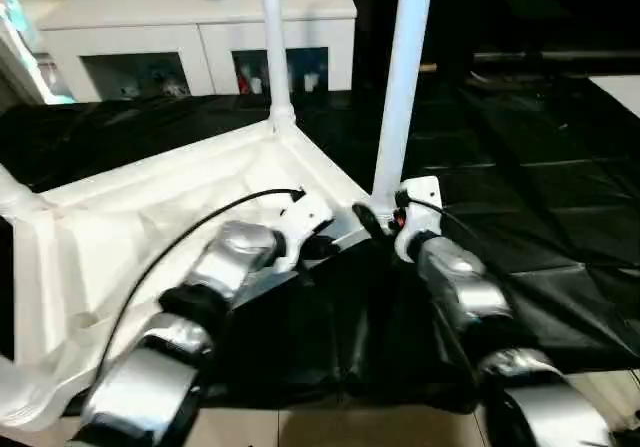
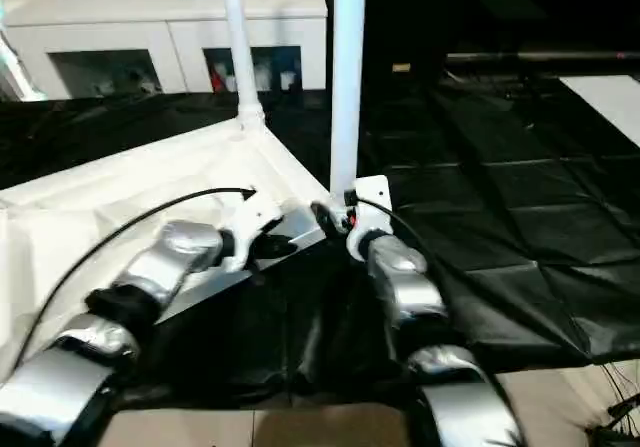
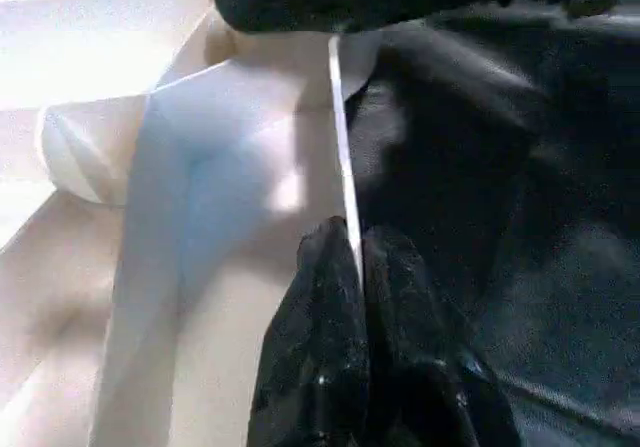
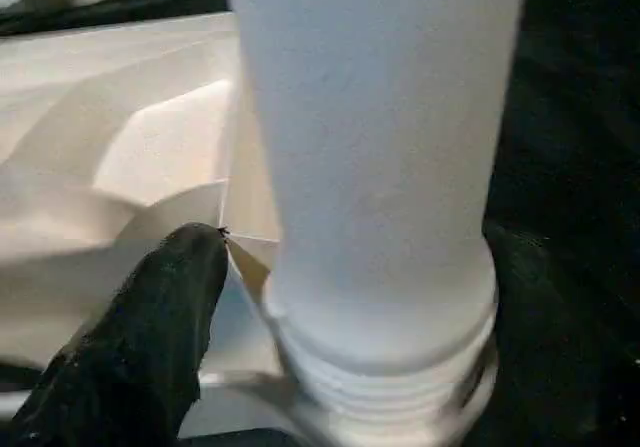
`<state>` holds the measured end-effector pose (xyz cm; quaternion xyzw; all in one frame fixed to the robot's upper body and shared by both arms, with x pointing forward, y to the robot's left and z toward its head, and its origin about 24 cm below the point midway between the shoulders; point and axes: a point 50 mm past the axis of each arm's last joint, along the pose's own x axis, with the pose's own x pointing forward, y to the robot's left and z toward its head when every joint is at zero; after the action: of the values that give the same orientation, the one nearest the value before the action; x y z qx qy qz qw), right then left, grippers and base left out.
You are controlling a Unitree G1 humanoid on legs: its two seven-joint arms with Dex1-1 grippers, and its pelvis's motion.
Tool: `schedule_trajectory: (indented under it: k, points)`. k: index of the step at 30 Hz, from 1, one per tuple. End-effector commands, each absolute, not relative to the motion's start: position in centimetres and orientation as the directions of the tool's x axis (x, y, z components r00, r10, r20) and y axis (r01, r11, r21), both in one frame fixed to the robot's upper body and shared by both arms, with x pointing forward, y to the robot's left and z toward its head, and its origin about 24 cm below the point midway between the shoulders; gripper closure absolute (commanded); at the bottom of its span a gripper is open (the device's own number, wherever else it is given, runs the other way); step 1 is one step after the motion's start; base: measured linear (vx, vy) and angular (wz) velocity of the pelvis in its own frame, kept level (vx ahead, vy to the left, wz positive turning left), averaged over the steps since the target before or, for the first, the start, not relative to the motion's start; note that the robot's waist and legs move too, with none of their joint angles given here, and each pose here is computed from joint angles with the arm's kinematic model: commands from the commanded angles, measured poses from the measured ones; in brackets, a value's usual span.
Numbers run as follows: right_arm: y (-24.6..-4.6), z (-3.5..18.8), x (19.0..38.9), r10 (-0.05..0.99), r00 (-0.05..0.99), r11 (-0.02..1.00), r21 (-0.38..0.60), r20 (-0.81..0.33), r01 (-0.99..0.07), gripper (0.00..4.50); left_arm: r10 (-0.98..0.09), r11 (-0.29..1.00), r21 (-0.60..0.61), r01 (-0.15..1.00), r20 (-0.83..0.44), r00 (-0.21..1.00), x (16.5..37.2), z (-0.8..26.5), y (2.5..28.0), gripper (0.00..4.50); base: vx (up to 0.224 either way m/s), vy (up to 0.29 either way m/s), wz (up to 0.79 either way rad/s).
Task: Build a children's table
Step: Rotate leg to tighten
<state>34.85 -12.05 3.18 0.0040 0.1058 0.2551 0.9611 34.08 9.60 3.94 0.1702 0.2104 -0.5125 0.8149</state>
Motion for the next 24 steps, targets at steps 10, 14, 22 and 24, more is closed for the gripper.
schedule_trajectory:
  k: [10,14,22,24]
  points:
    - [-14.2,4.9,31.7,0.851,0.460,0.468,-0.032,-0.252,-0.883,0.44,-0.817,0.244,-0.038,0.969,-0.546,0.184,31.7,3.4,12.9,4.50,0.030,-0.002,0.00]
    - [-14.6,5.0,31.3,0.866,0.417,0.423,-0.039,-0.275,-0.905,0.44,-0.824,0.215,-0.042,0.976,-0.544,0.158,31.5,3.8,13.4,4.50,0.000,0.000,0.00]
    - [-15.2,5.5,30.9,0.889,0.350,0.361,-0.021,-0.295,-0.932,0.44,-0.841,0.132,-0.128,0.983,-0.539,0.043,30.1,4.3,14.4,4.50,0.000,0.000,0.00]
    - [-15.2,5.4,30.9,0.891,0.345,0.357,-0.012,-0.296,-0.934,0.59,-0.841,0.131,-0.128,0.983,-0.539,0.042,30.1,4.3,14.4,4.50,0.000,0.000,0.00]
